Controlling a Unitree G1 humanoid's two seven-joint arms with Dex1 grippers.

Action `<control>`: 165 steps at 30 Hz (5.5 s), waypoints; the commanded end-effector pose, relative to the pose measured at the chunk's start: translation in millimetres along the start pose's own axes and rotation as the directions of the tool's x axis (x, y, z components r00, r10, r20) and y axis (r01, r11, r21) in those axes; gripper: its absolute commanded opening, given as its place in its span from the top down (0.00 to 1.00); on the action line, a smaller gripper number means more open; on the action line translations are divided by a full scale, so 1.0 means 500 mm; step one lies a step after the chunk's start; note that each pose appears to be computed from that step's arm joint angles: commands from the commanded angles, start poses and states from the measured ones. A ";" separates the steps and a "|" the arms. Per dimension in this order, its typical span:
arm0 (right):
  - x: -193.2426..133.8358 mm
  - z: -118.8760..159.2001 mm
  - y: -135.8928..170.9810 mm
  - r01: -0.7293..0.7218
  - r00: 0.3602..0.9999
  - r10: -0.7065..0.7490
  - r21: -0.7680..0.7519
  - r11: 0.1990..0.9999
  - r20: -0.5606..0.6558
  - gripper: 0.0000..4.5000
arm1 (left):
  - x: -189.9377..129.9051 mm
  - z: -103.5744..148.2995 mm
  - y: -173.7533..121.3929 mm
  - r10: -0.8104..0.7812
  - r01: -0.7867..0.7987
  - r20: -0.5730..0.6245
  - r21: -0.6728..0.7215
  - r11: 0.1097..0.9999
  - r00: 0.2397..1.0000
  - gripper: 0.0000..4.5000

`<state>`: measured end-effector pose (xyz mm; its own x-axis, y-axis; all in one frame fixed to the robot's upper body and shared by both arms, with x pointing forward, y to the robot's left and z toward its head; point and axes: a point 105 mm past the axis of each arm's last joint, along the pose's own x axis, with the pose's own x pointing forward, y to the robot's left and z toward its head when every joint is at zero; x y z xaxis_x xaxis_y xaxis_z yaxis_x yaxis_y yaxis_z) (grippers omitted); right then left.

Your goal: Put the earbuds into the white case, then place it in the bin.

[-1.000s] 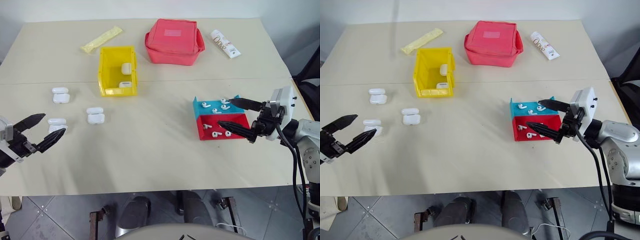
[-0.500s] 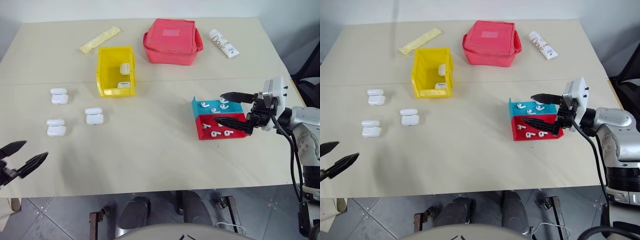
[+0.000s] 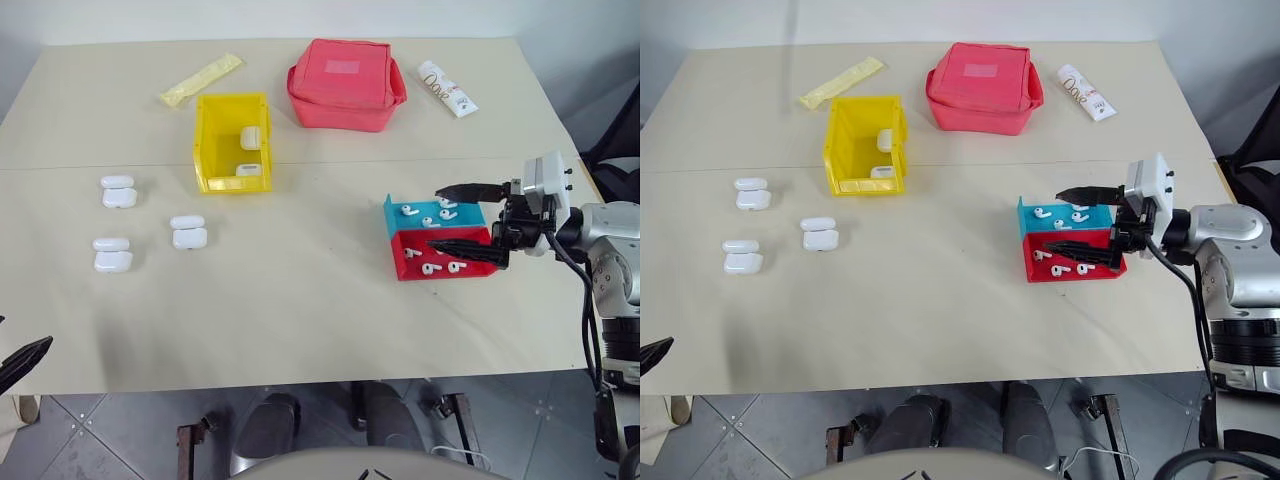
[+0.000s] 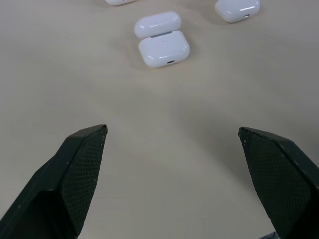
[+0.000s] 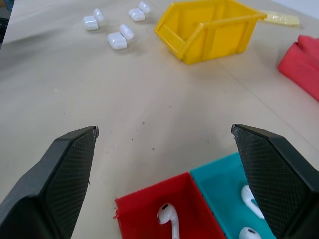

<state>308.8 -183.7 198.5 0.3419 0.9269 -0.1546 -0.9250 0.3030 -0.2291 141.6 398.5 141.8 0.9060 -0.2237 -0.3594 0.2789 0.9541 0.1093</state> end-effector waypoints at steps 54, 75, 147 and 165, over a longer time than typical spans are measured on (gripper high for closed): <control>0.041 0.046 0.024 -0.011 0.995 0.019 -0.085 0.996 0.094 0.00 | 0.280 0.132 0.017 0.178 -0.342 -0.644 -0.138 0.930 0.744 0.01; 0.051 0.042 0.021 -0.036 0.996 0.042 -0.072 0.997 0.083 0.00 | 0.165 0.064 0.012 0.189 -0.382 -0.680 -0.144 0.913 0.708 0.01; 0.054 0.048 0.000 -0.025 0.997 0.031 -0.078 0.997 0.077 0.00 | 0.298 0.114 -0.006 0.325 -0.579 -0.575 -0.335 0.744 0.751 0.01; 0.048 0.046 0.003 -0.014 0.997 0.020 -0.077 0.997 0.072 0.00 | 0.303 0.088 0.004 0.283 -0.603 -0.654 -0.332 0.725 0.701 0.01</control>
<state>314.9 -152.3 204.1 0.3021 0.9474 -0.1057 -0.9296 0.2683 -0.2526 295.5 351.8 127.3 0.5214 0.2254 -0.8230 -0.4343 0.9003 -0.0285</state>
